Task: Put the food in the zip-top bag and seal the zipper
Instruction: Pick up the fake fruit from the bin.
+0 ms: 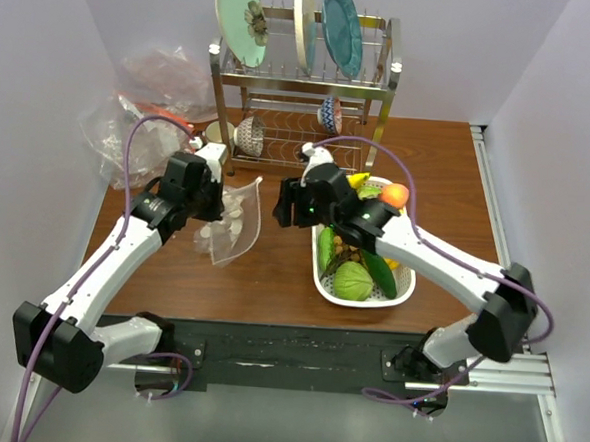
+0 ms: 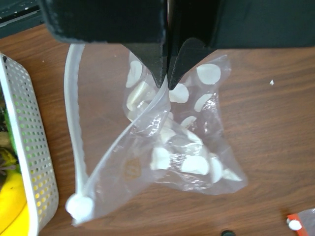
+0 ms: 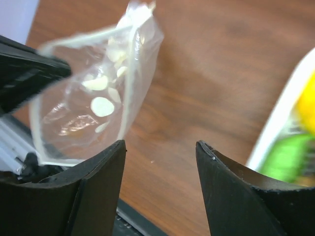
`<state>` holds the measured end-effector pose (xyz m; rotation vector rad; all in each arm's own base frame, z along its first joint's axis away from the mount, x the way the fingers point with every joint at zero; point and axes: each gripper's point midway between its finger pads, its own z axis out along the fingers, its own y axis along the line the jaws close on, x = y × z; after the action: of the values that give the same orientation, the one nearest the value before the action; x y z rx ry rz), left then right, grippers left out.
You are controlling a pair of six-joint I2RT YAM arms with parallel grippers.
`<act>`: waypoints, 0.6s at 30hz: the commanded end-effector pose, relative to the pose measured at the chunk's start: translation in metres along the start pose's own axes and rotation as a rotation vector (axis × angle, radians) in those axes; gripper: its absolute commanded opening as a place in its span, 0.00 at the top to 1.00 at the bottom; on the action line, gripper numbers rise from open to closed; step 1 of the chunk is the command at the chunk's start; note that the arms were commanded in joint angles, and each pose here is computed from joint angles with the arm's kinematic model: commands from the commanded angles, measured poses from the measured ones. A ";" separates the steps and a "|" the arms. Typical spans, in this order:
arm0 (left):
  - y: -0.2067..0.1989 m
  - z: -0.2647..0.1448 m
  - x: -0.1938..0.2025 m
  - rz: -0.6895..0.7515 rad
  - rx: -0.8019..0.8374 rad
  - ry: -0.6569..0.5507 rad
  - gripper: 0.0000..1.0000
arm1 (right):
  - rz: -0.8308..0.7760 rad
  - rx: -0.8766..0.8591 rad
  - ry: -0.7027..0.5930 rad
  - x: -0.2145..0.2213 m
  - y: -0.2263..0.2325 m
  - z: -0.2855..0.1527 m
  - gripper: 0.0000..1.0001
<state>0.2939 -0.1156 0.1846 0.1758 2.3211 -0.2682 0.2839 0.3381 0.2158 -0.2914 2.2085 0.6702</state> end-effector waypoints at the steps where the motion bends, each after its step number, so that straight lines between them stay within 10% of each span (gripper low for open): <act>1: -0.018 0.000 -0.027 0.014 0.085 -0.098 1.00 | -0.112 0.192 -0.153 -0.034 -0.042 -0.049 0.36; 18: -0.029 0.001 -0.042 0.067 0.160 -0.208 1.00 | 0.043 0.522 -0.272 -0.085 -0.149 -0.036 0.12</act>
<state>0.3120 -0.1382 0.2018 0.2492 2.1884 -0.3846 0.3474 0.1839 0.2353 0.0037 2.0930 0.1221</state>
